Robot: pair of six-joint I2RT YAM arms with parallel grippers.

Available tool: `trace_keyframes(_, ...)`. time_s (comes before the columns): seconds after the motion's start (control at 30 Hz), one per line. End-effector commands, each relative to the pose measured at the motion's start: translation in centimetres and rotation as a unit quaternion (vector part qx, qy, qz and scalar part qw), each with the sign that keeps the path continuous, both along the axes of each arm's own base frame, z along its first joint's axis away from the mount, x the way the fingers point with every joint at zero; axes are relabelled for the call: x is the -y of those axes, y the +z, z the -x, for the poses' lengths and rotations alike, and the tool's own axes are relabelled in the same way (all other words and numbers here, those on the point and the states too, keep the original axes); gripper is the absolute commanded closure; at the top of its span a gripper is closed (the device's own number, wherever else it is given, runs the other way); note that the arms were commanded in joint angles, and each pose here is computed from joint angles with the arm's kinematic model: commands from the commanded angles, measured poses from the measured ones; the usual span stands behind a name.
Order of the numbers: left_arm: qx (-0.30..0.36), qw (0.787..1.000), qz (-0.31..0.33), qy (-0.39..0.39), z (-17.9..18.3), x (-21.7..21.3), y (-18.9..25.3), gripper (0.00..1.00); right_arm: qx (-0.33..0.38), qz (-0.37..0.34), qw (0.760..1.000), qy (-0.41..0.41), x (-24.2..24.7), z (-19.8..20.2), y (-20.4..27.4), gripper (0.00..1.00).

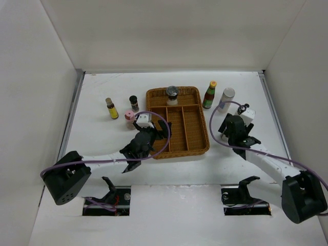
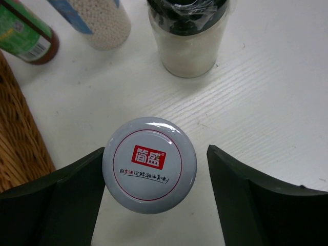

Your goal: Organize the condiment bottles

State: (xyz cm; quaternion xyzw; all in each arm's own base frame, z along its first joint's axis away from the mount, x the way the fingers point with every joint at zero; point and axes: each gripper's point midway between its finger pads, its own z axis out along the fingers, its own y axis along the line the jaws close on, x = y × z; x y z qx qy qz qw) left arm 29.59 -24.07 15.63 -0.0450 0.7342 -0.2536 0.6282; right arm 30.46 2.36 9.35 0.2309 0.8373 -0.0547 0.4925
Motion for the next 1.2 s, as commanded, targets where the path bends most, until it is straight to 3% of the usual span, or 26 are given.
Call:
trace_keyframes(0.0,0.019,0.999,0.032,-0.008,0.0,0.6,1.7,0.02,0.022,-0.001,1.000,0.011,-0.5,-1.7,1.6,0.26)
trace_keyframes(0.1,0.023,0.999,0.037,-0.007,0.1,0.3,2.1,0.03,0.030,0.000,1.000,0.008,-0.5,-2.0,2.1,0.51)
trace_keyframes(0.17,0.029,0.999,0.043,0.000,0.1,-0.3,2.6,0.03,0.068,0.003,0.998,0.001,-0.5,-1.7,4.6,0.59)
trace_keyframes(0.4,0.051,0.996,0.066,0.041,-0.3,-3.4,4.4,0.04,0.172,-0.021,0.977,0.126,-8.6,-0.1,16.7,0.60)
trace_keyframes(0.6,0.052,0.993,0.069,0.075,-0.8,-5.5,4.1,0.04,0.220,-0.050,0.944,0.241,-19.1,-4.6,21.7,0.60)
trace_keyframes(0.87,0.054,0.992,0.076,0.089,-0.8,-6.8,4.1,0.04,0.214,0.021,0.952,0.219,-21.4,-16.8,19.6,0.60)
trace_keyframes(1.17,0.046,0.993,0.068,0.084,-1.1,-6.3,3.4,0.04,0.167,0.021,0.961,0.221,-21.1,-23.3,14.3,0.58)
